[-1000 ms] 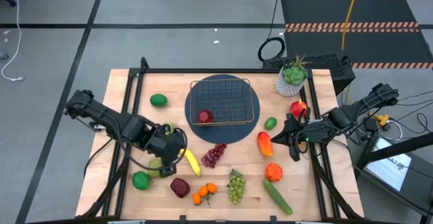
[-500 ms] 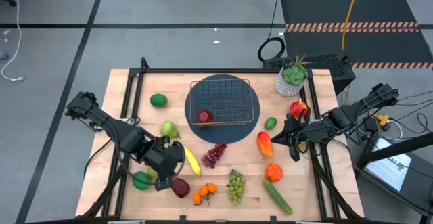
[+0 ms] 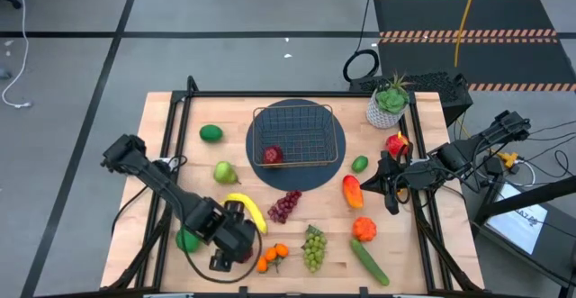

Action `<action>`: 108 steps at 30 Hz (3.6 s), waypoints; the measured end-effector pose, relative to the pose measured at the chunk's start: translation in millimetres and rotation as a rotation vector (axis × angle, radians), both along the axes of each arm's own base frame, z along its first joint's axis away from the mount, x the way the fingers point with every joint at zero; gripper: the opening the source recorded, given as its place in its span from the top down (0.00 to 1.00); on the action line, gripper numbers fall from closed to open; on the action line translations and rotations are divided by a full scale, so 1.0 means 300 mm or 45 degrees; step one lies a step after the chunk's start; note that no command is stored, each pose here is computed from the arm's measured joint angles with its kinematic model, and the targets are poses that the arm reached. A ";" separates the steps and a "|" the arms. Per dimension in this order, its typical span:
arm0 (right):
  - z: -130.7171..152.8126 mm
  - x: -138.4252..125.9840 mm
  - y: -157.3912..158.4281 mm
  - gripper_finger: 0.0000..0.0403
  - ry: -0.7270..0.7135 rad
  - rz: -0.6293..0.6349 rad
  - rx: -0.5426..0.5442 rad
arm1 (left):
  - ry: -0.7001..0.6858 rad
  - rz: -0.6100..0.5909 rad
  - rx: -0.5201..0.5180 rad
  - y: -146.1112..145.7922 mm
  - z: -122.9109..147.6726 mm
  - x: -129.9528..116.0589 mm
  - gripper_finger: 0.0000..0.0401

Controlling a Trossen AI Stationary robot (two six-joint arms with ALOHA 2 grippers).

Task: Build produce basket
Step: Put the dark red apple into the wire basket

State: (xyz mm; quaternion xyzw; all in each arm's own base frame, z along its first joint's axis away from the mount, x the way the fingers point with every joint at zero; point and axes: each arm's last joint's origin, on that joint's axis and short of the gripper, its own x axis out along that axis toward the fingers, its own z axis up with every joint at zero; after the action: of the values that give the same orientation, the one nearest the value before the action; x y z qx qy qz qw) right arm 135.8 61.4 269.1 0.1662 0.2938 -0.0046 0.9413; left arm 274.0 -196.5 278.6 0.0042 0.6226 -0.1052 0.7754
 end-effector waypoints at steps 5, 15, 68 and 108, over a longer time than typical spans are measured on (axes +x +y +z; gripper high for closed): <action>0.000 0.000 0.000 0.98 0.001 0.000 0.000 | 0.060 -0.096 0.048 -0.026 -0.070 0.027 0.12; 0.000 0.000 0.000 0.98 0.001 0.000 0.000 | 0.136 -0.188 0.075 -0.049 -0.181 0.058 0.10; 0.000 0.000 0.000 0.98 0.000 0.000 0.000 | 0.022 0.082 -0.037 0.018 -0.209 0.138 0.31; 0.004 0.003 0.002 0.98 -0.016 -0.018 0.036 | -0.692 0.466 0.151 0.346 0.335 0.360 0.30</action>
State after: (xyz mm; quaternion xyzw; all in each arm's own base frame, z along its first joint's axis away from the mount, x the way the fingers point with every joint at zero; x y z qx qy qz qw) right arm 136.7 61.8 270.2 0.1816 0.2868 -0.0060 0.9406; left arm 381.9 -92.7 379.1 -0.0345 0.3884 0.0773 0.9176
